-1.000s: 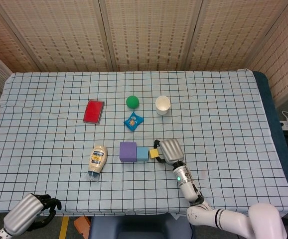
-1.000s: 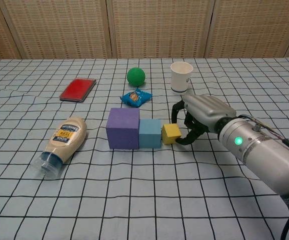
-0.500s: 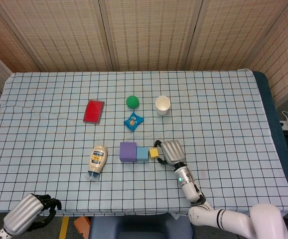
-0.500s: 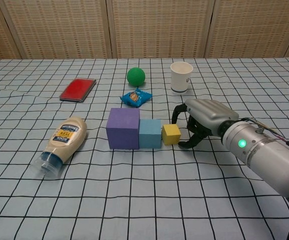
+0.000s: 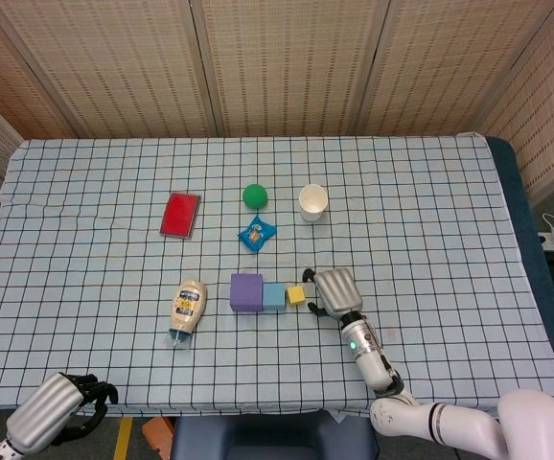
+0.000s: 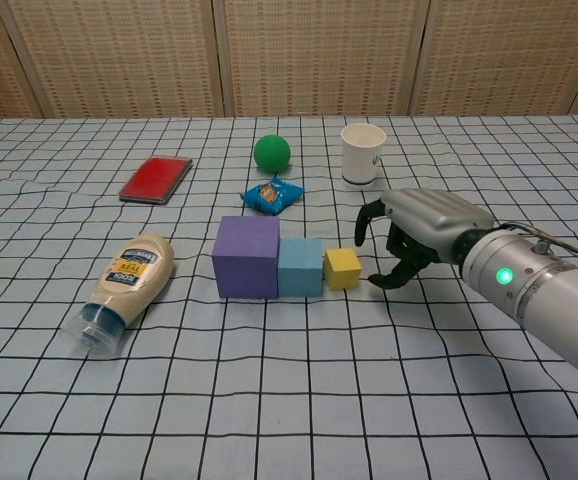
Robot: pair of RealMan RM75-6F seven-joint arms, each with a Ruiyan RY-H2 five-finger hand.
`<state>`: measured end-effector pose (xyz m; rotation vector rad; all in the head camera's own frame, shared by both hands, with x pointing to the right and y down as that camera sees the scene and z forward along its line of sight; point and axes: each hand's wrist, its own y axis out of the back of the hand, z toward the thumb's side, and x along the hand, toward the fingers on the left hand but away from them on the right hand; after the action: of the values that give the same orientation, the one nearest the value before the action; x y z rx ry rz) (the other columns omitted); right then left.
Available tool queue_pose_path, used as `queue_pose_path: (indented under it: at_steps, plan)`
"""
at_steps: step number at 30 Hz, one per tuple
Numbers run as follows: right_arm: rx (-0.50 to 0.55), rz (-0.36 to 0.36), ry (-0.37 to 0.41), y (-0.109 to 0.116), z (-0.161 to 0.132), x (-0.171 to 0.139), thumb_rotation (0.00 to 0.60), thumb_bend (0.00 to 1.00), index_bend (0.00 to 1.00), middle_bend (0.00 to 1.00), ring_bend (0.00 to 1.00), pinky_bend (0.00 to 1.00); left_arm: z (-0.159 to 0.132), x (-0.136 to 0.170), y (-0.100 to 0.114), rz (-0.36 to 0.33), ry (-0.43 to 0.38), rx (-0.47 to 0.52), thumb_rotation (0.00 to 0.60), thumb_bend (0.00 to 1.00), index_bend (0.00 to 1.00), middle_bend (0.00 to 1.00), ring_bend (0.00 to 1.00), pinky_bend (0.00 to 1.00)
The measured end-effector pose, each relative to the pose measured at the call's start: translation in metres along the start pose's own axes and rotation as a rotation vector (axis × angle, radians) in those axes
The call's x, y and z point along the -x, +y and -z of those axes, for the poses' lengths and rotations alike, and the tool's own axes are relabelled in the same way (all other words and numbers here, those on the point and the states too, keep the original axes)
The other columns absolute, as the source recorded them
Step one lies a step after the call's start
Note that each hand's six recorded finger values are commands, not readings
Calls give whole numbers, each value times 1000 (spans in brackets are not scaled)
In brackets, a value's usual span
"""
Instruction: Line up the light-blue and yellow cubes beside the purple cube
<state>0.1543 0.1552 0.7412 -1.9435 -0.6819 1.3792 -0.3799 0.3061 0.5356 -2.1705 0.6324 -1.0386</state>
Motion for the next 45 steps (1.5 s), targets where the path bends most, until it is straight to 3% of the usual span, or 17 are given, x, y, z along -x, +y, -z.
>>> queue_pose_path:
  at_steps: [5, 9, 28, 45]
  plan:
    - [-72, -60, -40, -1, -2, -9, 600, 500, 458, 963, 863, 902, 0, 0, 0, 1, -1, -2, 600, 520, 492, 614, 563, 785]
    - [-73, -89, -53, -1, -4, -12, 600, 539, 462, 963, 864, 902, 0, 0, 0, 0, 1, -1, 600, 520, 492, 614, 563, 786]
    - [49, -68, 28, -12, -9, -11, 600, 553, 458, 971, 869, 908, 1, 0, 0, -3, 3, 0, 600, 520, 492, 614, 564, 787]
    - [100, -56, 50, -16, -8, -11, 600, 552, 450, 971, 869, 909, 1, 0, 0, -1, 2, -3, 600, 519, 492, 614, 564, 786]
